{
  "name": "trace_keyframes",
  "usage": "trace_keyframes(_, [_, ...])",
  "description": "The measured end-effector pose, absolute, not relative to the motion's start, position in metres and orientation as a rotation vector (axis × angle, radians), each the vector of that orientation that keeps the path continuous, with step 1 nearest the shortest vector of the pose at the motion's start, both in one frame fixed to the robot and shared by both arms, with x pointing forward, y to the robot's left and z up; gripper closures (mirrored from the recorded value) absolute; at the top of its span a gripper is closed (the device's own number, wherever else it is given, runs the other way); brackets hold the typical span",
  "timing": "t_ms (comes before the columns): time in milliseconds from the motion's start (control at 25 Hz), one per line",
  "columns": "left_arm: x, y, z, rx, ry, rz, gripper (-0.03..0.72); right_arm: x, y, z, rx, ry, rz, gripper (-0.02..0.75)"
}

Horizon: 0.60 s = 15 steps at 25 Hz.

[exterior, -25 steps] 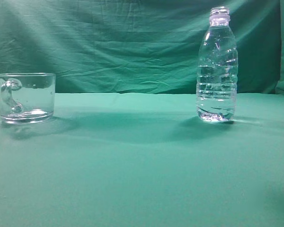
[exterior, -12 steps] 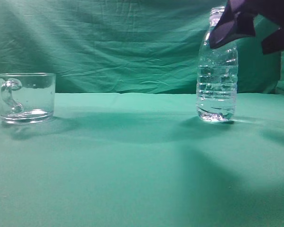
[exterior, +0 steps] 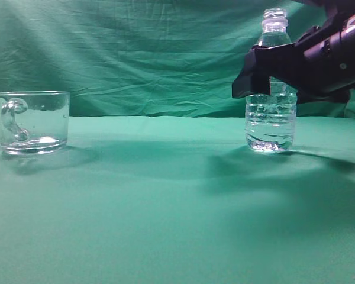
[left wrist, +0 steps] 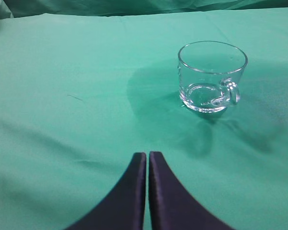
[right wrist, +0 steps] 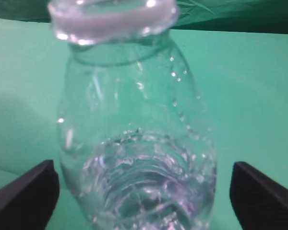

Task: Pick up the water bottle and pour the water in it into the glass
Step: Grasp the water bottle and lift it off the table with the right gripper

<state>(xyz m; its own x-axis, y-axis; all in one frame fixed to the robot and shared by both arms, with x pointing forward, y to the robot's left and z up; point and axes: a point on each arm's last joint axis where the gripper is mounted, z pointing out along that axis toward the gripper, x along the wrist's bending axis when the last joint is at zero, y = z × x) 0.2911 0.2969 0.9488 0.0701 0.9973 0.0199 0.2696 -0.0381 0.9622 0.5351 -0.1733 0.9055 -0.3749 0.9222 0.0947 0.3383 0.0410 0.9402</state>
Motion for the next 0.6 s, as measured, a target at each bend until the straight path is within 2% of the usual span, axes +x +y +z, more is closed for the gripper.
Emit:
trace_keyframes(120, [0.291,0.297,0.949,1.461,1.342,1.038,0.688,0.545,-0.169,0.9,1.273,1.752,1.346,0.094])
trace_keyframes(160, [0.291,0.297,0.949,1.461,1.342,1.038,0.688,0.547,-0.168,0.899,1.271,1.75,1.349,0.137])
trace_keyframes(240, [0.291,0.297,0.949,1.461,1.342,1.038,0.688,0.55,-0.167,0.895,1.27,1.748,1.351,0.146])
trace_keyframes(280, [0.291,0.297,0.949,1.461,1.342,1.038,0.688,0.55,-0.167,0.895,1.269,1.746,1.353,0.212])
trace_keyframes(400, [0.291,0.297,0.949,1.461,1.342,1.038,0.688,0.551,-0.167,0.893,1.271,1.747,1.349,0.307])
trace_keyframes(480, [0.291,0.297,0.949,1.461,1.342,1.038,0.688,0.551,-0.167,0.893,1.271,1.747,1.349,0.328])
trace_keyframes(560, [0.291,0.297,0.949,1.461,1.342,1.038,0.688,0.551,-0.167,0.893,1.269,1.748,1.348,0.406])
trace_keyframes(600, [0.291,0.297,0.949,1.461,1.342,1.038,0.688,0.551,-0.167,0.893,1.267,1.749,1.347,0.387])
